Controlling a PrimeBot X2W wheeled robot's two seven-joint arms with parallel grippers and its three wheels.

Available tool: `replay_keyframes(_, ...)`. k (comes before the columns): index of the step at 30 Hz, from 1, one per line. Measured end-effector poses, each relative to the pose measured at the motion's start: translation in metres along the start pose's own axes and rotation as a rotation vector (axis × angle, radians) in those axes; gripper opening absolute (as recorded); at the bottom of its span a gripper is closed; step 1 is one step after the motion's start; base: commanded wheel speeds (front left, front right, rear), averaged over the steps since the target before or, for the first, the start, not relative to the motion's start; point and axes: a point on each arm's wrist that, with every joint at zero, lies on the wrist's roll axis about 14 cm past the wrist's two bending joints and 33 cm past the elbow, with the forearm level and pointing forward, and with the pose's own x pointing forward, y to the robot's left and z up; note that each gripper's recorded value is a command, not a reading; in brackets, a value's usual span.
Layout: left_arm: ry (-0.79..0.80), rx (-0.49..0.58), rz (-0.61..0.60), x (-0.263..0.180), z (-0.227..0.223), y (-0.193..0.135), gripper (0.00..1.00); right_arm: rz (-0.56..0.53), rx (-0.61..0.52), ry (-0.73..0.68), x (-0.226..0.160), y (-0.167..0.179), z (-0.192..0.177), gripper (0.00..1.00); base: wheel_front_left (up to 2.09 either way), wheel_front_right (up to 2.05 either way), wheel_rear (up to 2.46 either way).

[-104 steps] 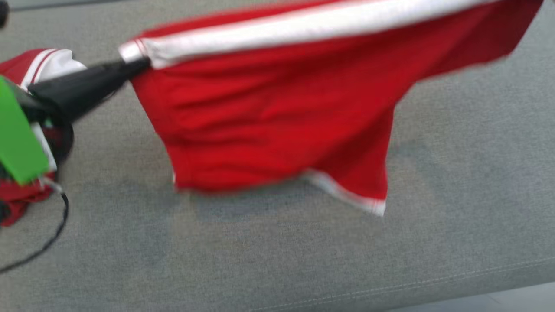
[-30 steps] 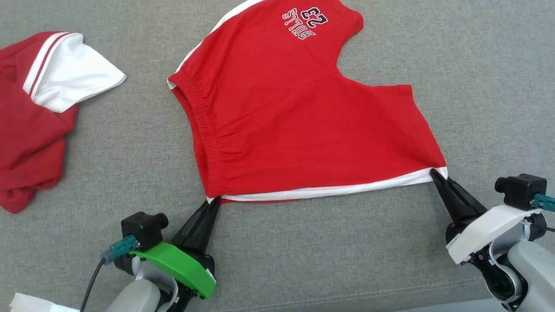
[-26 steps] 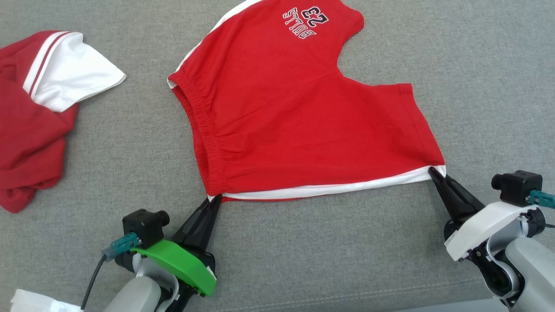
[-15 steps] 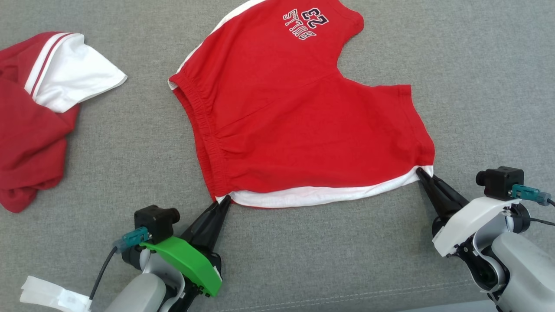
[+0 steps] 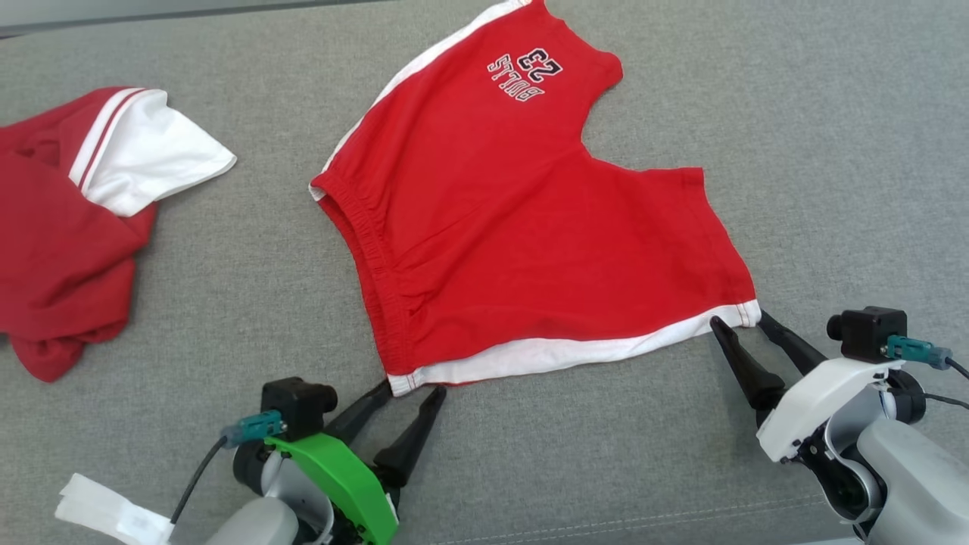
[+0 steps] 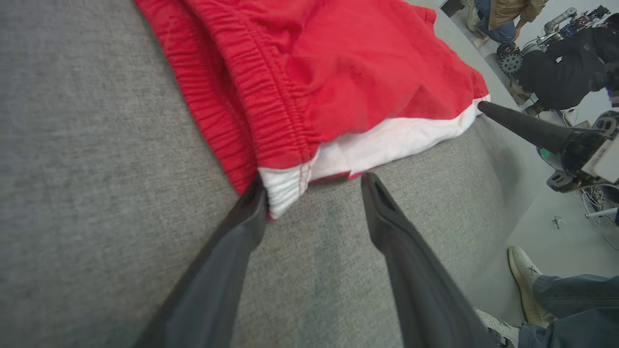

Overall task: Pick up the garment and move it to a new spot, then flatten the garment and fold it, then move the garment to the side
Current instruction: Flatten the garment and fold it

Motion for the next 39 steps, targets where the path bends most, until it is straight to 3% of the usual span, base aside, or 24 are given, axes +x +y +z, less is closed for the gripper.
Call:
replay_keyframes(11, -0.110, 0.054, 0.058, -0.017, 0.032, 0.017, 1.00, -0.020, -0.098, -0.078, -0.016, -0.009, 0.022, 1.00, 0.00, 0.00, 0.00)
replay_keyframes(19, -0.218, 0.104, 0.107, -0.033, 0.057, 0.025, 1.00, -0.128, -0.200, -0.230, -0.033, -0.030, 0.069, 1.00, 0.00, 0.00, 0.00)
replay_keyframes(29, -0.338, 0.250, 0.151, -0.055, 0.092, 0.018, 1.00, -0.179, -0.281, -0.463, -0.064, -0.022, 0.134, 1.00, 0.00, 0.00, 0.00)
replay_keyframes(39, -0.438, 0.296, 0.294, -0.094, 0.108, 0.030, 1.00, -0.199, -0.337, -0.500, -0.095, -0.017, 0.126, 1.00, 0.00, 0.00, 0.00)
